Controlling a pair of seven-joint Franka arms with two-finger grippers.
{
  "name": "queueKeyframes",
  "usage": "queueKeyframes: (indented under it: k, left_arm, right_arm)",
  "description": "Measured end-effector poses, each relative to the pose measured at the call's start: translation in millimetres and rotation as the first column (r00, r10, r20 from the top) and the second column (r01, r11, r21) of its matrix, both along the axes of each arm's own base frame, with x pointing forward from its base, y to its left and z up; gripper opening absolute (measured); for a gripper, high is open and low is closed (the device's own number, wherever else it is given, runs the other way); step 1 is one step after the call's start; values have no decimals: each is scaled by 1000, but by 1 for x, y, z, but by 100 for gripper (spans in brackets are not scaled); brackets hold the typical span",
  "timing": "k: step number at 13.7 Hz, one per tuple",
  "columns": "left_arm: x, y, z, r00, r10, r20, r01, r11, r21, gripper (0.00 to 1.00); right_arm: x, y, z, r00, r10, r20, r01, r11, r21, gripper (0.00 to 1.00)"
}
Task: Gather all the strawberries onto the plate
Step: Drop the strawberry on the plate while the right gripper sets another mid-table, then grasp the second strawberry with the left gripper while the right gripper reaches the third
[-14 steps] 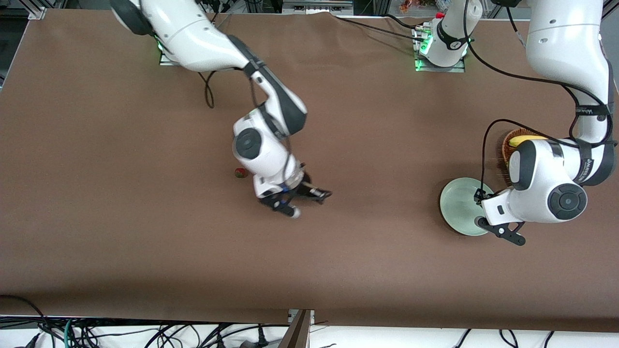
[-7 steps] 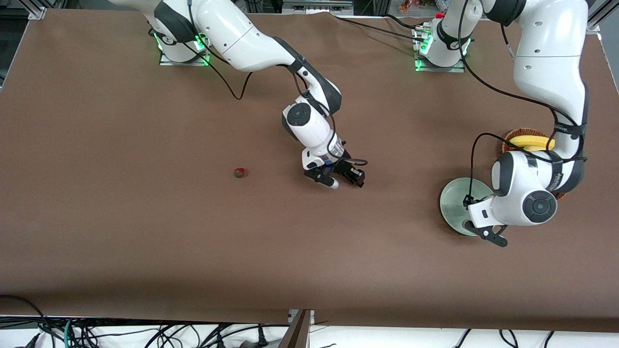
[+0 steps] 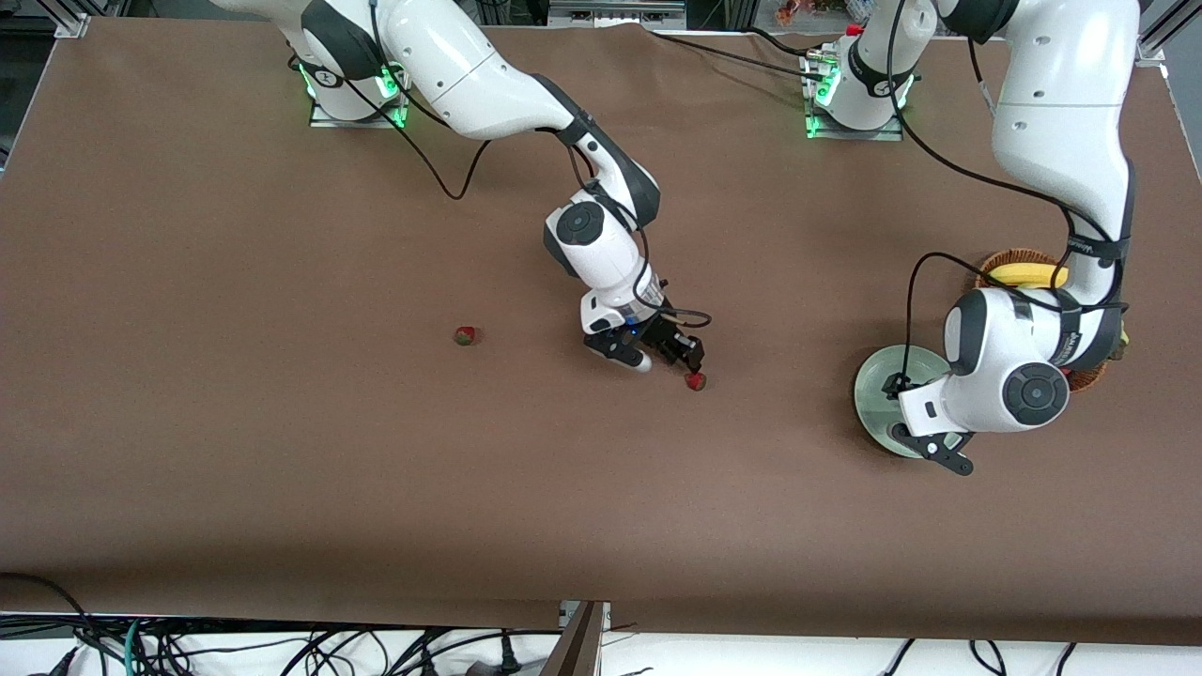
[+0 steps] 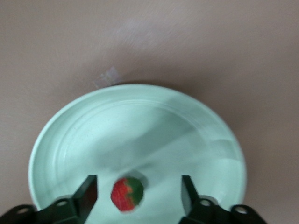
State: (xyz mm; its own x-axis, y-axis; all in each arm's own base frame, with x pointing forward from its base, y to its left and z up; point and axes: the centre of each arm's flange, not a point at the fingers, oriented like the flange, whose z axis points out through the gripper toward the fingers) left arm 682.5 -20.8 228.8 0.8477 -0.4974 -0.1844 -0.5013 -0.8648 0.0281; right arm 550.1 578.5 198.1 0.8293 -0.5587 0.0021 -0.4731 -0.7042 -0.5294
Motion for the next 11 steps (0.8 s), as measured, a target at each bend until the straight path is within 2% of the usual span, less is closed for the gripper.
queueKeyframes:
  k: [1,4,7,9,11]
  left_arm:
    - [2,-16,24,1000,-4,3,4,1000,-13,99]
    - [2,-88,78,996,84,32,-83,996,-32,100]
    - [-14,-172,80,975,216,44,-215,976,-25,100]
    - [-25,-229,71,945,320,68,-316,947,-61,100]
    - [-28,-269,53,910,397,115,-383,915,-126,100]
  right_arm:
    - [13,-11,8,1000,6,-17,-7,999,-41,53]
    - [59,-68,50,990,111,-88,-125,978,-167,53]
    - [104,-154,83,953,250,-168,-287,926,-247,53]
    - [119,-212,88,913,329,-240,-389,877,-281,53]
    - [117,-252,80,884,372,-284,-451,839,-306,52]
